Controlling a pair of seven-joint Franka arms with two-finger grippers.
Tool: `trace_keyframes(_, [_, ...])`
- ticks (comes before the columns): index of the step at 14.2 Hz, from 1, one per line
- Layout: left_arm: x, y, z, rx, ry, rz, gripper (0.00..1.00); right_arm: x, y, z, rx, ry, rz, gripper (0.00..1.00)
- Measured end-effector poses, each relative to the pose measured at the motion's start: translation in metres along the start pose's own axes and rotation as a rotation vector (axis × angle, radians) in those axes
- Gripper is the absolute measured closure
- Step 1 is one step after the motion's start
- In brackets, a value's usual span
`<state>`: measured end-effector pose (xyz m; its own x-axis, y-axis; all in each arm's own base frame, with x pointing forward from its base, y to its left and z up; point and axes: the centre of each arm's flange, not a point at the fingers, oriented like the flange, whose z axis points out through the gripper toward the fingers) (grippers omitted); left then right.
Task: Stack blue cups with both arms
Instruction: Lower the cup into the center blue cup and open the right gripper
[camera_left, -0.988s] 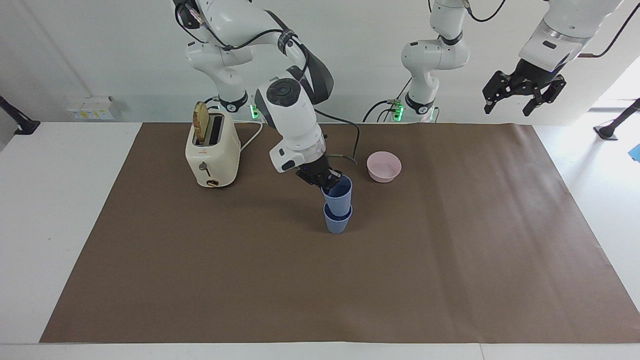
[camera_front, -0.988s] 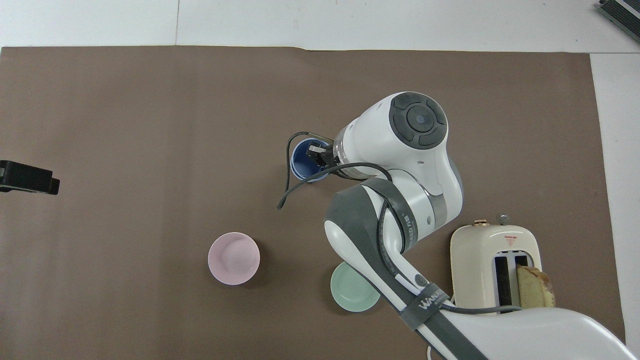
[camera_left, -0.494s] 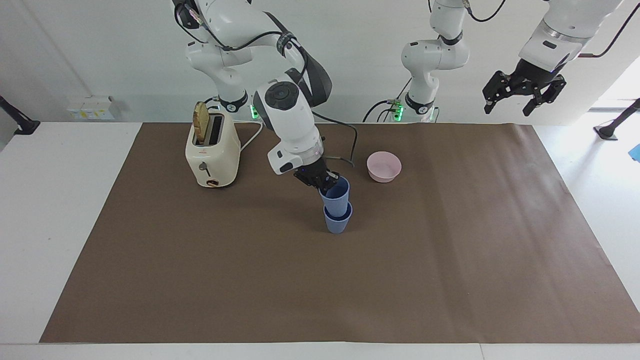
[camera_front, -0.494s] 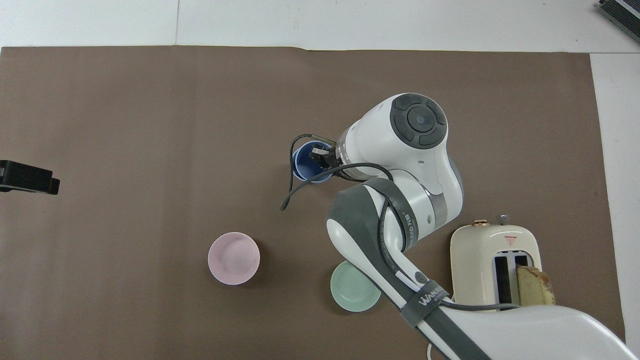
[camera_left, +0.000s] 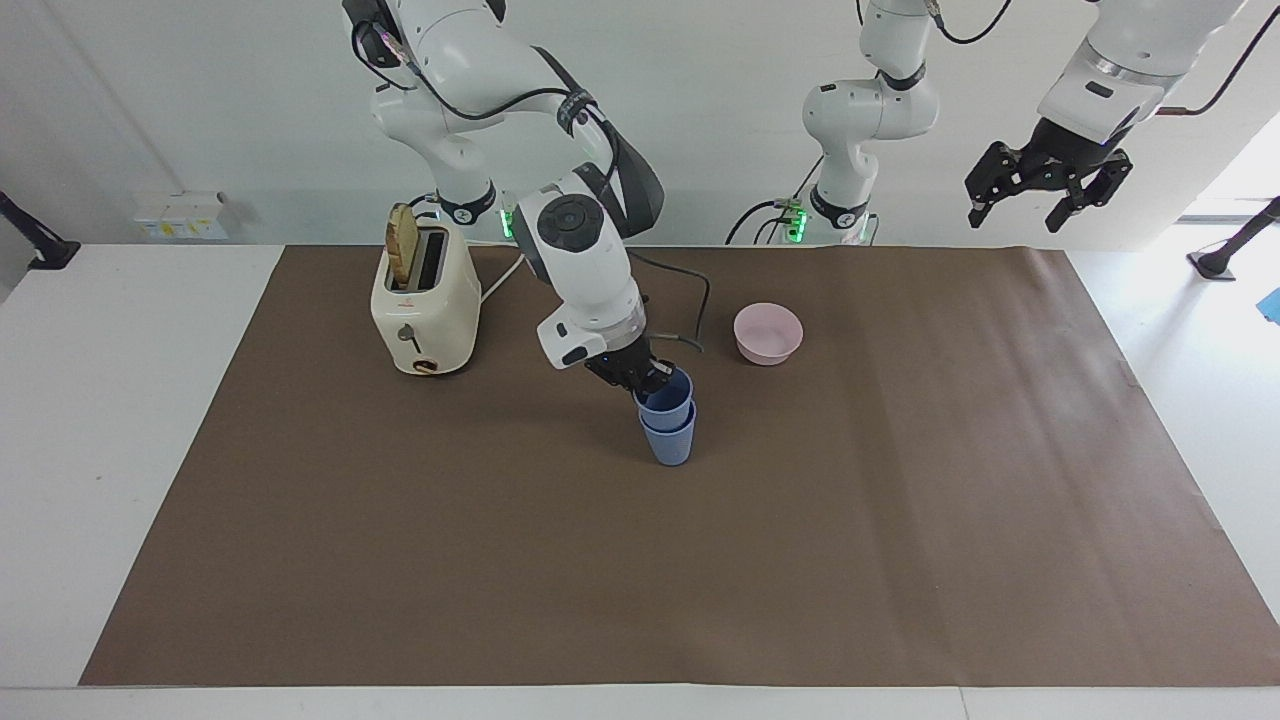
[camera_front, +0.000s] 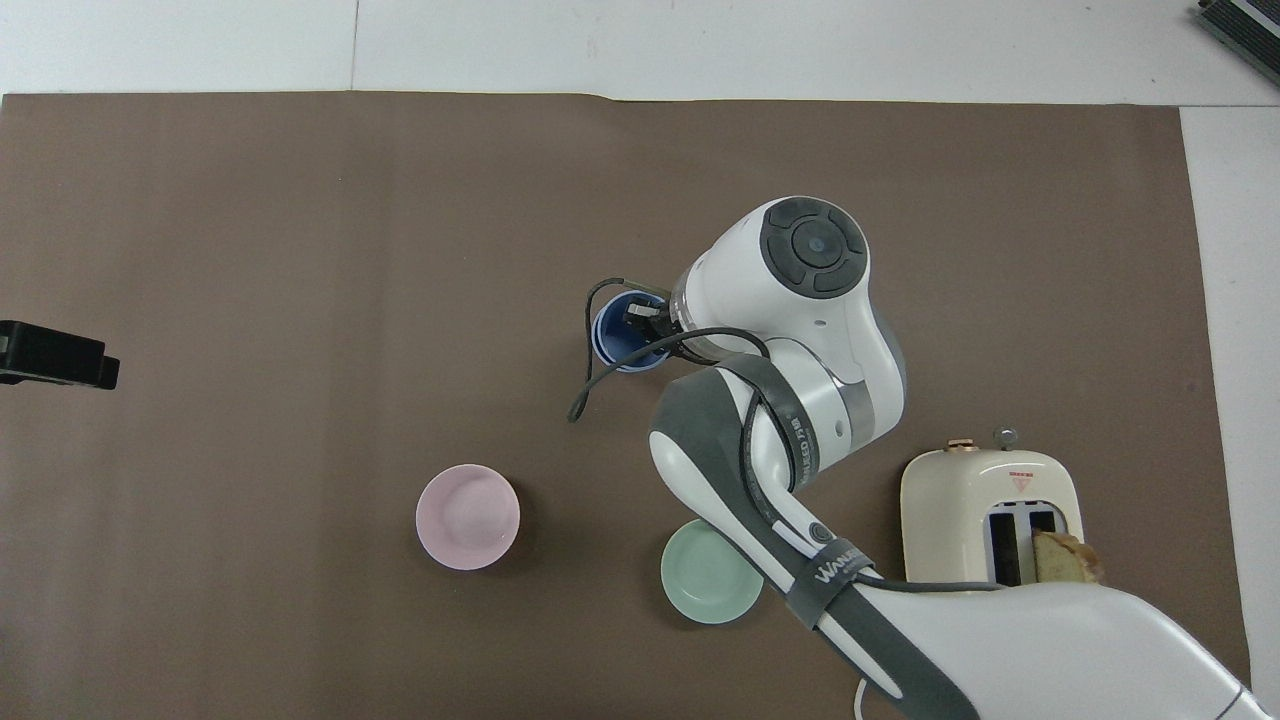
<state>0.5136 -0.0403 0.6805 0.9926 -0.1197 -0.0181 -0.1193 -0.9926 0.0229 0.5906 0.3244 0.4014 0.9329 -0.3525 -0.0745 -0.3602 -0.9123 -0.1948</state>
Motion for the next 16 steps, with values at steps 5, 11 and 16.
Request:
trace_keyframes(5, [0.000,0.000,0.000,0.000,0.000,0.000,0.00,0.002,0.000,0.002,0.003,0.006,0.000,0.63])
trace_keyframes(11, [0.000,0.000,0.000,0.000,0.000,0.000,0.00,0.003,0.000,0.000,0.006,0.009,0.000,0.21])
trace_keyframes(16, [0.000,0.000,0.000,0.000,0.000,0.000,0.00,0.015,-0.002,-0.028,0.028,0.057,0.001,0.00])
